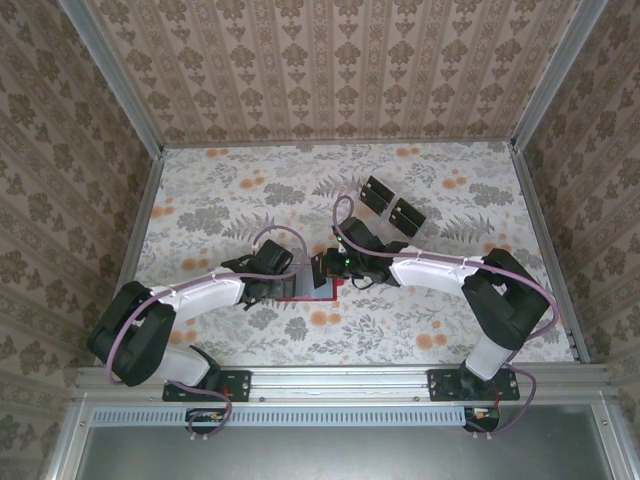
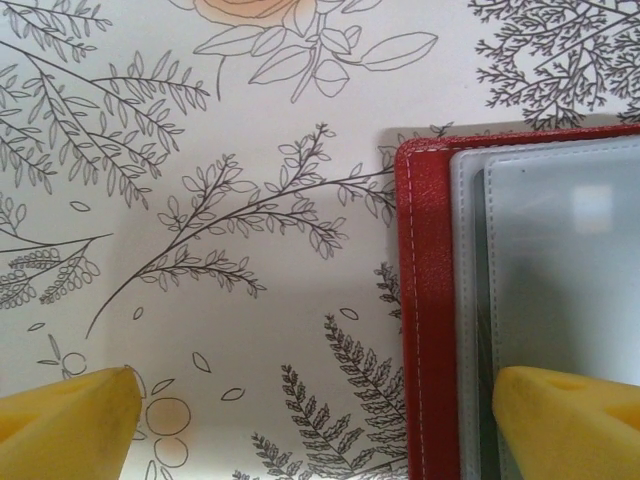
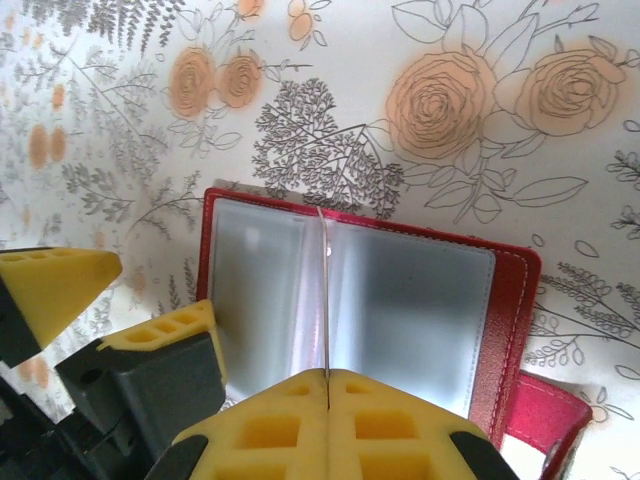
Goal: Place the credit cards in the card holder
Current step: Insert the credit card into the card slot.
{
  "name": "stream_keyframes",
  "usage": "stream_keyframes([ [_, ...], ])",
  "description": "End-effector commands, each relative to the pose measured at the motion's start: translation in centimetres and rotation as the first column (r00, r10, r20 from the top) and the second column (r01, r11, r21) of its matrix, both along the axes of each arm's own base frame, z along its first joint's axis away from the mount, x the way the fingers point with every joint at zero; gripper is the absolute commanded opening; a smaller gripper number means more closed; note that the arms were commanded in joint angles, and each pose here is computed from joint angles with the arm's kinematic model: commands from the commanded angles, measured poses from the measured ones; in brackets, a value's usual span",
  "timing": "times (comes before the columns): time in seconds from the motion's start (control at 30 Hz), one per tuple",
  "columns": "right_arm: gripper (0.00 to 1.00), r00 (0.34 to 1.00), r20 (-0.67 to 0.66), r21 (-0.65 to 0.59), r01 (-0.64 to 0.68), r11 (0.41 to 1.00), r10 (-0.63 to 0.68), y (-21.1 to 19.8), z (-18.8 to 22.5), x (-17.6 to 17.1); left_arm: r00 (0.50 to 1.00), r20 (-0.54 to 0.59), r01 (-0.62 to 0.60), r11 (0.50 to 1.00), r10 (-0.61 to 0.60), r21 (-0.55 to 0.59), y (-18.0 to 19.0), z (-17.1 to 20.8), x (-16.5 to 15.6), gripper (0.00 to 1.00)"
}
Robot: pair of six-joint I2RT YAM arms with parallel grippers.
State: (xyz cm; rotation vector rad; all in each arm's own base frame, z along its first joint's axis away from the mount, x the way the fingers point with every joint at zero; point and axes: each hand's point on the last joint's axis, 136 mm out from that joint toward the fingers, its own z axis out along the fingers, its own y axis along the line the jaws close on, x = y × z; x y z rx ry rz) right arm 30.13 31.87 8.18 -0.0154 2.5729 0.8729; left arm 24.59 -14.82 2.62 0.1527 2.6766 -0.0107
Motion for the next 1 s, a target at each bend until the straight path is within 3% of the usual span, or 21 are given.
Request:
stream_keyframes([
  [0.0,0.0,0.999,0.051,0.123,0.006,0.992,-0.013,0.9,1.5,0.6,0.999,-0.034,-0.037,0.998,0.039,0.058,1.8,-0.7,-1.0,1.0],
  [0.33,0.0,0.994,0.101,0.286,0.011,0.958,-0.042,1.7,1.3,0.6,0.997,-0.042,-0.059,0.996,0.062,0.068,2.3,-1.0,-1.3,1.0],
  [0.97,0.0,0.988,0.061,0.371,0.112,0.922,-0.144,0.6,-1.6,0.5,0.996,-0.052,-0.063,0.995,0.067,0.078,2.7,-1.5,-1.7,1.0],
])
